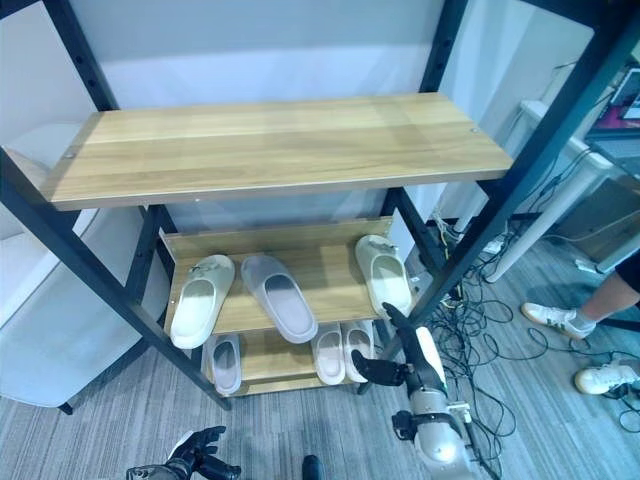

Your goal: Arrange the slippers neatly on the shoe rack.

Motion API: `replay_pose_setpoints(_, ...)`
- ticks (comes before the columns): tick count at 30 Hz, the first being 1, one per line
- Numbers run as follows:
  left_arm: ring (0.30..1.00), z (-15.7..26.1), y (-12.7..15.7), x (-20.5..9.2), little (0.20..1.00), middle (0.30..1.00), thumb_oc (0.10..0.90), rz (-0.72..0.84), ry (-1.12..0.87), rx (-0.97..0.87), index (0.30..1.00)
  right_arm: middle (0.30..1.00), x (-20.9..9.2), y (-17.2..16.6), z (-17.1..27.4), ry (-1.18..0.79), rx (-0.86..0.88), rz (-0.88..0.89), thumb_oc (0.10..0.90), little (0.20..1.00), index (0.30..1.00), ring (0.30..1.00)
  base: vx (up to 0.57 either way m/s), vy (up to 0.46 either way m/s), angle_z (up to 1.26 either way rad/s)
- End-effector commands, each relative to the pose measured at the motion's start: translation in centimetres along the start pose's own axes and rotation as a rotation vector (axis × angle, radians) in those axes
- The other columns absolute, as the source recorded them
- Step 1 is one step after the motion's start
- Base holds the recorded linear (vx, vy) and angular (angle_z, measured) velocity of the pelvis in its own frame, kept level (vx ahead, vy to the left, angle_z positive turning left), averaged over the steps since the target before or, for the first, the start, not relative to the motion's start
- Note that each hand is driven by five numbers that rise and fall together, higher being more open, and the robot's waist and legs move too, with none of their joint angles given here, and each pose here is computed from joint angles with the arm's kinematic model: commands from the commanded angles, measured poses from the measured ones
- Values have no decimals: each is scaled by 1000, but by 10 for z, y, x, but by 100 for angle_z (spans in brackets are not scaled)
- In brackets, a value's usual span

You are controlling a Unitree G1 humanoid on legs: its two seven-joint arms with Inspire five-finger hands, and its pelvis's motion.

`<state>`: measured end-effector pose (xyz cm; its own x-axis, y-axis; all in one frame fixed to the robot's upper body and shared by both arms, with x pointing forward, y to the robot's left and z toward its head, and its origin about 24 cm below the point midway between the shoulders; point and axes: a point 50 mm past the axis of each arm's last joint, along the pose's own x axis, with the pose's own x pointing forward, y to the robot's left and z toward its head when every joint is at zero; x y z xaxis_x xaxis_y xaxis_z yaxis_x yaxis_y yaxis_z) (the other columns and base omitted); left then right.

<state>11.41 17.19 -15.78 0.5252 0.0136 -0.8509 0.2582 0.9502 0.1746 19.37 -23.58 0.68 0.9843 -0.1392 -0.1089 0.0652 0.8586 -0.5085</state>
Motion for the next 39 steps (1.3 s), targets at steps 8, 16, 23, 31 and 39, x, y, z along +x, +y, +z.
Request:
replay_pose_setpoints(8, 900, 4, -2, 0, 900, 900, 800, -3, -41, 24, 900, 900, 22, -35, 79, -402, -3, -158, 800, 900, 900, 900, 17, 8, 7)
replay_pose_setpoints(16, 900, -8, -2, -4, 900, 900, 800, -25, -13, 30, 900, 900, 49, -38, 75, -353, -35, -184, 800, 900, 900, 900, 34, 3, 8)
replay_pose_setpoints(23, 900, -22, 4, -7, 900, 900, 800, -21, 35, 35, 900, 900, 70, -40, 68, -286, -71, -208, 800, 900, 900, 900, 12, -12, 13)
replay_pose_setpoints(31, 900, -34, 5, -10, 900, 900, 800, -13, 85, 33, 900, 900, 82, -37, 65, -244, -22, -197, 800, 900, 900, 900, 24, -4, 11)
replay_pose_setpoints(39, 900, -34, 4, -10, 900, 900, 800, -9, 87, 30, 900, 900, 92, -35, 72, -260, -64, -189, 800, 900, 900, 900, 45, -5, 2)
